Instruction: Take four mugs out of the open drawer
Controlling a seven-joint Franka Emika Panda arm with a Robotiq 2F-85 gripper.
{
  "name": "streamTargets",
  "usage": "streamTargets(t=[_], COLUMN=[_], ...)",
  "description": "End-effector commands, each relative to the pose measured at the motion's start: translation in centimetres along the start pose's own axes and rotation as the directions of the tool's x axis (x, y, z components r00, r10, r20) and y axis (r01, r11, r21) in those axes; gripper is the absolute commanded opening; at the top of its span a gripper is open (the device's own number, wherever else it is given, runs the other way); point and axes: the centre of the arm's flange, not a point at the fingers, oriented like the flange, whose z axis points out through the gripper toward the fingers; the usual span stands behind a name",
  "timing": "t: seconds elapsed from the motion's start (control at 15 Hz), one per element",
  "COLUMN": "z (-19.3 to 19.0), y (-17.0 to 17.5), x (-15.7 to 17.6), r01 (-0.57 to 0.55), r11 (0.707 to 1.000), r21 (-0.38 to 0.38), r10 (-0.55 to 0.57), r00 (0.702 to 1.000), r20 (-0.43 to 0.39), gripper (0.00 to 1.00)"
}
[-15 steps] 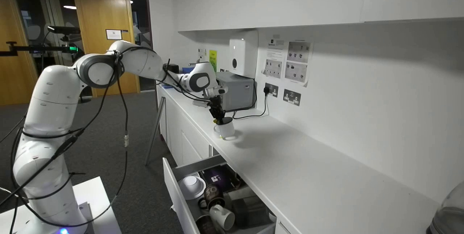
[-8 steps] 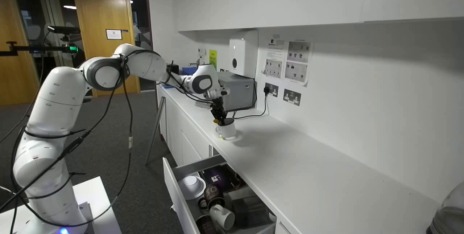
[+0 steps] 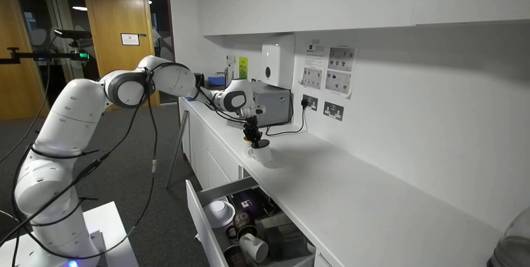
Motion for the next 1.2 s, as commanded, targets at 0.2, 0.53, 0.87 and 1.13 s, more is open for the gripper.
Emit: streamTargets(t=[0.2,0.53,0.87,1.13], z=[0.2,0.6,1.4,1.8], y=[1.6,2.4,3.3,3.9], x=[1.5,1.5,1.7,1.5], r01=[0.008,-0.005,-0.02,-0.036], r11=[1.0,1.0,0.998,0.997], r21=[0.015,0.025,0.053,0.069], r10=[-0.008,0.004,0.016,0.03], r00=[0.999,0.999,0.998,0.996], r20=[0.038,0.049,0.063,0.087], gripper=[0.02,0.02,0.02,0.02])
